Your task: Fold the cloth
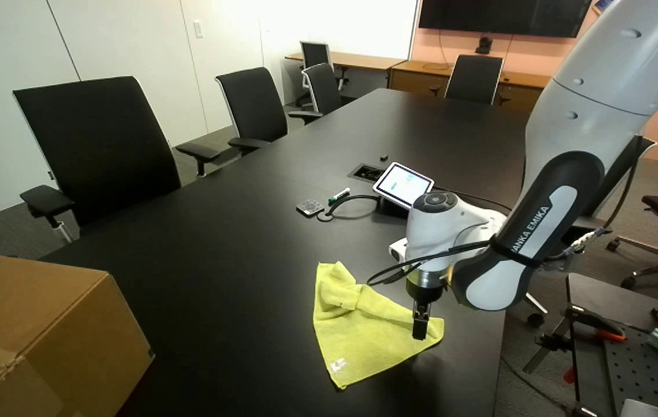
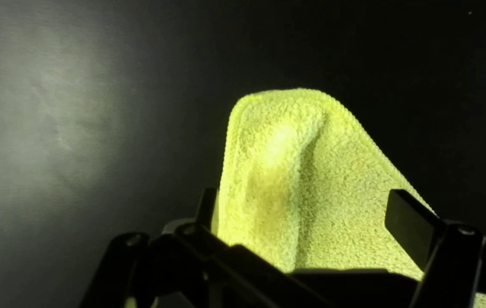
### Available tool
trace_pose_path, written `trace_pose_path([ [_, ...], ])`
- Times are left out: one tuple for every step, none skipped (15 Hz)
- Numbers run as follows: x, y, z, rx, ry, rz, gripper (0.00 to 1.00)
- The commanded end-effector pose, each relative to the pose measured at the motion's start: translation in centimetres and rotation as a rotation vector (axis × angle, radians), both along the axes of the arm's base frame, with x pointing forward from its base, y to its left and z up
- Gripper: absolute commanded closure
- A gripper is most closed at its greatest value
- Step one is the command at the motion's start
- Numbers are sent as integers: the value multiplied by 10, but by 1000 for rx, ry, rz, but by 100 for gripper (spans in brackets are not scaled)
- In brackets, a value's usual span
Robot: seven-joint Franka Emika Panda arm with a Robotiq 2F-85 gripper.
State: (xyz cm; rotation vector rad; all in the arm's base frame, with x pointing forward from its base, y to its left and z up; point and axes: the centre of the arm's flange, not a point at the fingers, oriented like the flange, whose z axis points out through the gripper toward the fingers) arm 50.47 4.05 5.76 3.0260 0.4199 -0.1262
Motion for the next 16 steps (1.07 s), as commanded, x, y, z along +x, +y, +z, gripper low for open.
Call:
trace_pose_path([
  [-7,3,-9,-18,-30,-5,0],
  [-7,2,-14,-18,-30,-5,0],
  [-8,2,-16,-15,-21,-8,0],
  [-8,2,-18,-18,-17,-11,0],
  [-9,1,-21,-19,-11,-16,0],
  [-9,0,-23,-21,-10,-19,0],
  [-9,0,-22,-18,-7,-24,25],
  [-9,0,-21,-15,-5,-26,26],
  [-9,0,-22,-14,-4,-28,34],
  [-8,0,-20,-14,-4,-30,42],
  [-7,0,-19,-14,-7,-30,49],
  [-6,0,-19,-13,-9,-31,58],
  [-5,0,-19,-13,-10,-33,64],
  [-4,0,-18,-13,-11,-35,71],
  [-4,0,-15,-10,-12,-36,80],
  [-3,0,-13,-7,-14,-35,86],
])
